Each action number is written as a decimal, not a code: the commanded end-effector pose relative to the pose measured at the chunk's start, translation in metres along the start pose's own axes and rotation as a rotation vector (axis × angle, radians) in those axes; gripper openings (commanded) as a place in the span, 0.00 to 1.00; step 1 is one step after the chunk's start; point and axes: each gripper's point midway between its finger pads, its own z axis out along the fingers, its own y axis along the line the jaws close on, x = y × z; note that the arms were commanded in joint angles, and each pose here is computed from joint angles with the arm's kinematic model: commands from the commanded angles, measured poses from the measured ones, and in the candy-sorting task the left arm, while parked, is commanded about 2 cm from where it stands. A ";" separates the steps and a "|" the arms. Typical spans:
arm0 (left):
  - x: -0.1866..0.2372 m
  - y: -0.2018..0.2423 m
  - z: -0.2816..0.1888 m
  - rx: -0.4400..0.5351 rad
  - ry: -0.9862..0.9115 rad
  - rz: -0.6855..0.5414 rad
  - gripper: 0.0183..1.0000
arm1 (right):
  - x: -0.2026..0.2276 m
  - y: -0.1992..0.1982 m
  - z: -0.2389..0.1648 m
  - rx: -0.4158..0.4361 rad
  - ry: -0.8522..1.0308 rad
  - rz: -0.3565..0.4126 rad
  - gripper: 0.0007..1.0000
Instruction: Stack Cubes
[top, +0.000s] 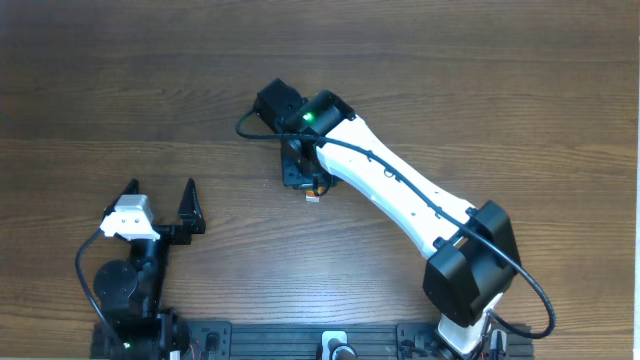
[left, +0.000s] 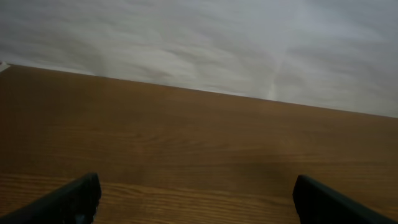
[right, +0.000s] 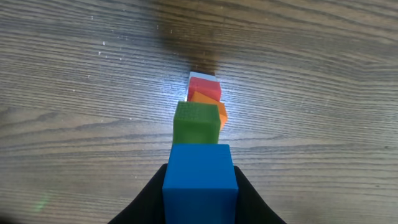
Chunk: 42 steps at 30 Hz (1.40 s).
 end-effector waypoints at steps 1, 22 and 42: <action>0.001 0.000 0.000 0.003 -0.003 0.015 1.00 | -0.002 0.007 0.006 0.001 0.010 -0.002 0.21; 0.001 0.000 0.000 0.003 -0.003 0.015 1.00 | -0.003 0.009 0.015 0.005 0.027 -0.001 0.26; 0.001 0.000 0.000 0.003 -0.003 0.015 1.00 | -0.004 0.009 0.016 0.003 0.025 0.000 0.30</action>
